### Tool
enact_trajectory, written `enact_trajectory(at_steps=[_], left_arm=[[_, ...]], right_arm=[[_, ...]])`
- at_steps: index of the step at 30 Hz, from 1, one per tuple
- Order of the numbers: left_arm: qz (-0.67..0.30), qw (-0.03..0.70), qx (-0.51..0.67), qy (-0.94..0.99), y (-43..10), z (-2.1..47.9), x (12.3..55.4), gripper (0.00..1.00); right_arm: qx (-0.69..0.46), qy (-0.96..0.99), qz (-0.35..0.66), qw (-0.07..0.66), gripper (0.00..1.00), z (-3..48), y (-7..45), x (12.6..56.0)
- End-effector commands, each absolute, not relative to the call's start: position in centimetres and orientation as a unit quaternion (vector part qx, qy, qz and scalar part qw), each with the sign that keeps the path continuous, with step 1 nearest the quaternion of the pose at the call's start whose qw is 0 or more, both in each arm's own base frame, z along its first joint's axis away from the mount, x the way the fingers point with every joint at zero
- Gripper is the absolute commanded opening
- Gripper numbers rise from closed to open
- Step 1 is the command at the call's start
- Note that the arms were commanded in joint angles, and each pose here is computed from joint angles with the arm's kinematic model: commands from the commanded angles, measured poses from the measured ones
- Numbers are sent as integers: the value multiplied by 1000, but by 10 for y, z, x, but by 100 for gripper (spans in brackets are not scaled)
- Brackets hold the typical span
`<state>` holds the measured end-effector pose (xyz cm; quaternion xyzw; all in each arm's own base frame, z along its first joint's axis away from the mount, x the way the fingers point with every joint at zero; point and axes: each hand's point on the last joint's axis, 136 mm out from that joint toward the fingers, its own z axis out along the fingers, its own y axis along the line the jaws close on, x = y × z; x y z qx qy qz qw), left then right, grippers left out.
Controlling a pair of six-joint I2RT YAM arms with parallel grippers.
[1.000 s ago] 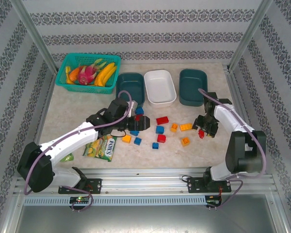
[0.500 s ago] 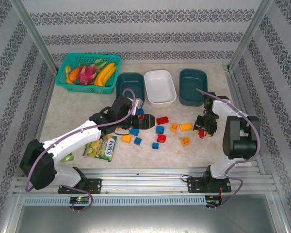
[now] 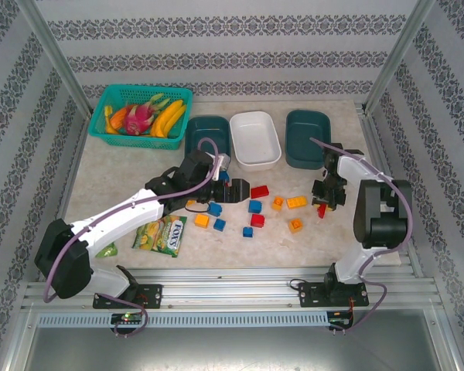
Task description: Sort the legos into containers by color
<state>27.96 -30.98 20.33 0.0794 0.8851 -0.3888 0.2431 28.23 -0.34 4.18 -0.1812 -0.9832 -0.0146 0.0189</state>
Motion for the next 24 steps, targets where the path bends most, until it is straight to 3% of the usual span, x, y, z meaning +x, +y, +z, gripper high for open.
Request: enact_trajectory(at_steps=[1,6,10,18,24], left_arm=[[-393,266,76,877,-317,235,290,97],[-390,274,57,877,-320,262,321,97],[-389,271,30,880,-319,269,353,97],[-377,269,-6,886,-314,266,408,97],[-370,266,-19,890,-312,258,421,96]], right_arm=[[-168,-983,-9,-69,23,101,2,302],[-175,-974,-32,-137,21,155,8,347],[-177,-970,-49,-158,20,166,13,395],[-189,-970,-99,-117,18,119,34,473],[-206,-968,-124,-72,20,74,41,499]])
